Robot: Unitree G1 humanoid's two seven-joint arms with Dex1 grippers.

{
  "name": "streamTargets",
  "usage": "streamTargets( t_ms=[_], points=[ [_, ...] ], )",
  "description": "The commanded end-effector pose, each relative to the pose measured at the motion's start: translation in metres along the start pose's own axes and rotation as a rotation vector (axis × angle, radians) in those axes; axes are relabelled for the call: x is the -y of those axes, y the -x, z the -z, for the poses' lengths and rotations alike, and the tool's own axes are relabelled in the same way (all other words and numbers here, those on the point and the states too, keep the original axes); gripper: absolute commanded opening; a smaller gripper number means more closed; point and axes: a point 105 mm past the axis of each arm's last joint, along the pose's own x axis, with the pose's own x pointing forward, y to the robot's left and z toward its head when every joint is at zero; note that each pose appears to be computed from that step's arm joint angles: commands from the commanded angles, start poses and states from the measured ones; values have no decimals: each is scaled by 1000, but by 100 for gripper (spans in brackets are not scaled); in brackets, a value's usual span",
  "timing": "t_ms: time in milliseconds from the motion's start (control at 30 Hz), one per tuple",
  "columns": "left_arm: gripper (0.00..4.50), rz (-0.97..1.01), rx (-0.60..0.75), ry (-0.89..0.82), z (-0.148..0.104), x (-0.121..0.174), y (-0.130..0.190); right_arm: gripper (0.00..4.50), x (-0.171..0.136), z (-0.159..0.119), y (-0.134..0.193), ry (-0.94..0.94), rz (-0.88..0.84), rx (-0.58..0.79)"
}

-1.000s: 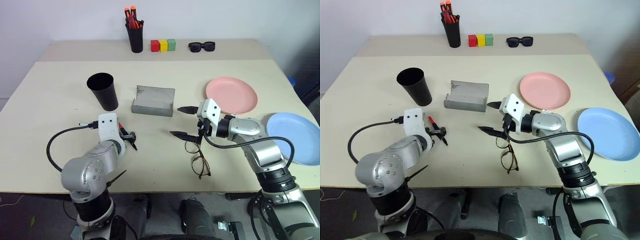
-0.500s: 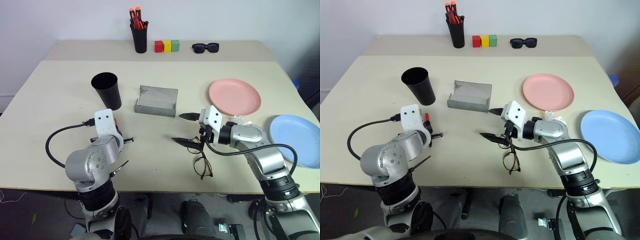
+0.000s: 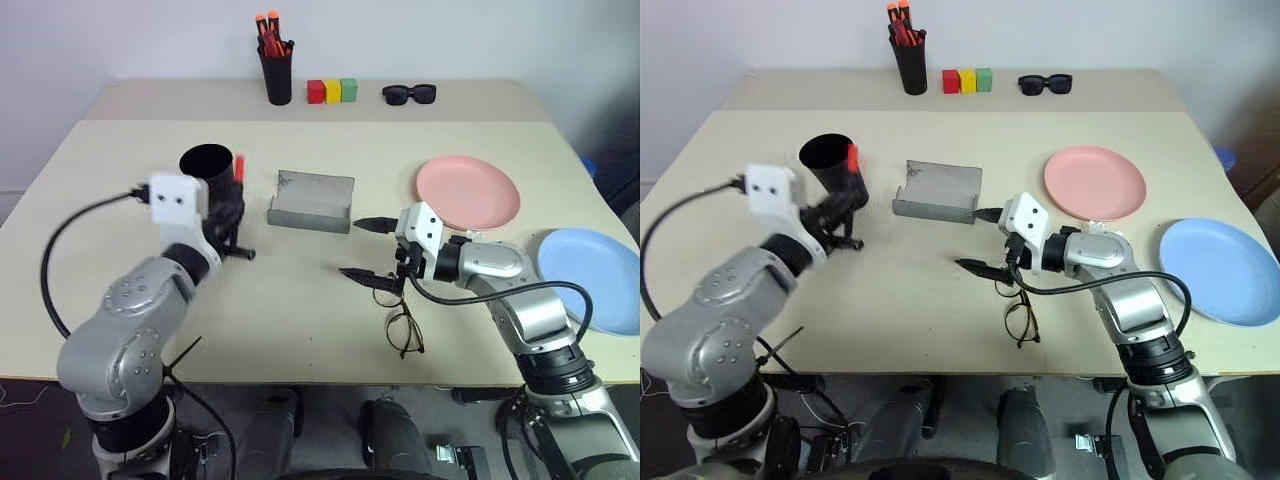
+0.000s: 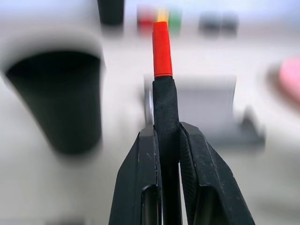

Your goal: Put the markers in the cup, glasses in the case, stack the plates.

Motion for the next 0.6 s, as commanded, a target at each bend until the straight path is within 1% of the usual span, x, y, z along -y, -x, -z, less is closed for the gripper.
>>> streamTargets(
  t_ms=[33,100,167,300,433,600],
  points=[
    [5,-243,198,-104,-38,-31,-14,450,13,-28,-7,14,61,118],
    [5,-354,255,-153,-47,-43,-24,450,17,-38,-15,16,91,166],
    [5,-396,301,-203,-50,-47,-33,450,21,-51,-25,12,122,221],
    [5,-463,354,-309,-47,-55,-52,450,12,-68,-44,-3,108,297],
    [5,-462,386,-295,-40,-56,-70,450,-4,-78,-54,-18,68,343],
    [5,-433,405,-283,-30,-53,-79,450,-9,-82,-57,-34,65,364]
  ],
)
